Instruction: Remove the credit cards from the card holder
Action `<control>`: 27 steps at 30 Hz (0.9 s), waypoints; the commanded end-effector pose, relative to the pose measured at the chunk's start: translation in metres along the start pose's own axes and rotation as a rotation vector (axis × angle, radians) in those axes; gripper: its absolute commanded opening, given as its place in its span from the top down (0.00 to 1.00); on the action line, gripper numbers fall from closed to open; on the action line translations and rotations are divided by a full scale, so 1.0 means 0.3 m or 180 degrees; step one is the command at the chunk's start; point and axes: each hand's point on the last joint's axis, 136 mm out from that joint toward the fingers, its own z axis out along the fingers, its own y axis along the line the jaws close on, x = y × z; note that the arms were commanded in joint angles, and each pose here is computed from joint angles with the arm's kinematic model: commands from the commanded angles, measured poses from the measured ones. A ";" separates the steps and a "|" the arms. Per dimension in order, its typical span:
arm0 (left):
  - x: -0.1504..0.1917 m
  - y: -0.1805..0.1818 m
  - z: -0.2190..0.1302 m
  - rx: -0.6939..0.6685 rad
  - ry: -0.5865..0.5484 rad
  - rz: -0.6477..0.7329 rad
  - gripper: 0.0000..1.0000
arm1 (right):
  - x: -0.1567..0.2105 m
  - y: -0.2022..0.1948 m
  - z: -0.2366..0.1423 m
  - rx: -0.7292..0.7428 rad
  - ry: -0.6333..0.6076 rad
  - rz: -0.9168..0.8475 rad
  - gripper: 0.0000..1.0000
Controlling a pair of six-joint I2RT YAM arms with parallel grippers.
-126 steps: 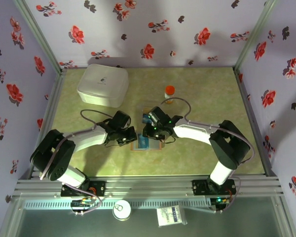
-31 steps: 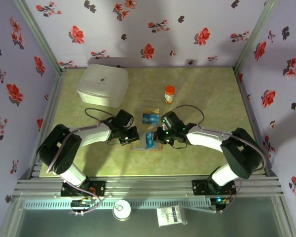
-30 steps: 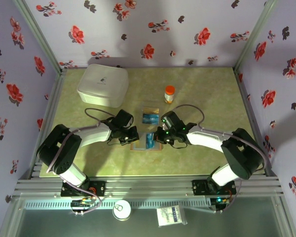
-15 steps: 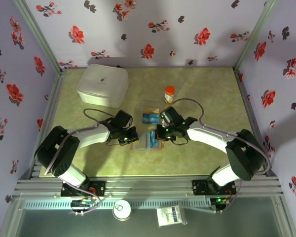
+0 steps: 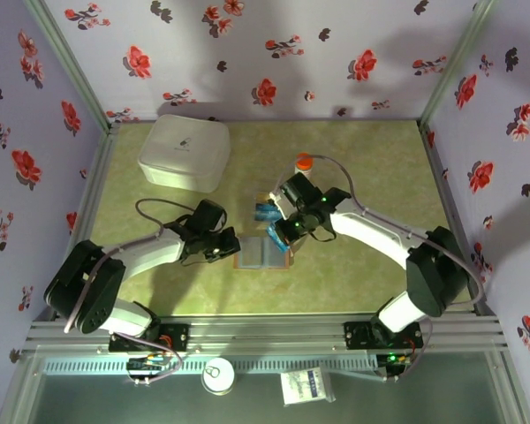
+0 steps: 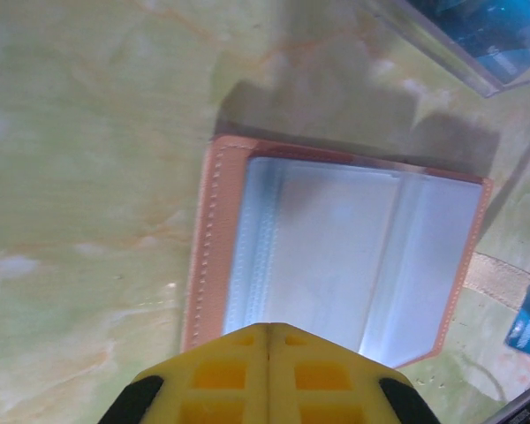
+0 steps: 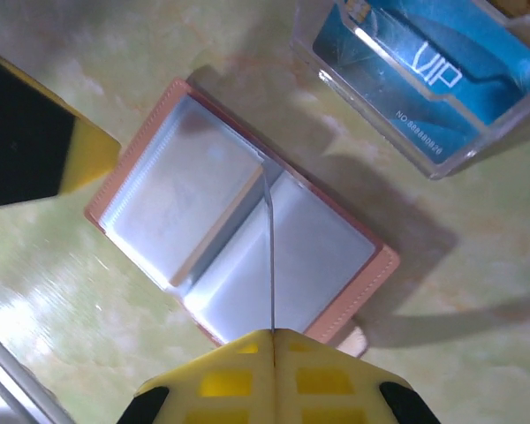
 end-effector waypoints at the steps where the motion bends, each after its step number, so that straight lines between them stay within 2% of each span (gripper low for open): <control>1: 0.000 0.028 -0.016 -0.0052 -0.0043 0.0067 0.97 | 0.018 -0.036 -0.007 0.0119 0.0371 -0.0811 1.00; 6: 0.008 0.049 -0.021 -0.0065 -0.0054 0.0032 0.97 | -0.014 -0.031 -0.020 0.0048 0.0619 -0.1437 1.00; 12: 0.014 0.063 -0.015 -0.0072 -0.0050 -0.0011 0.97 | -0.077 -0.039 -0.020 0.0002 0.0808 -0.1882 1.00; 27: 0.019 0.078 -0.019 -0.0087 -0.0050 -0.0047 0.97 | -0.264 -0.128 0.005 -0.0148 0.0856 -0.2082 1.00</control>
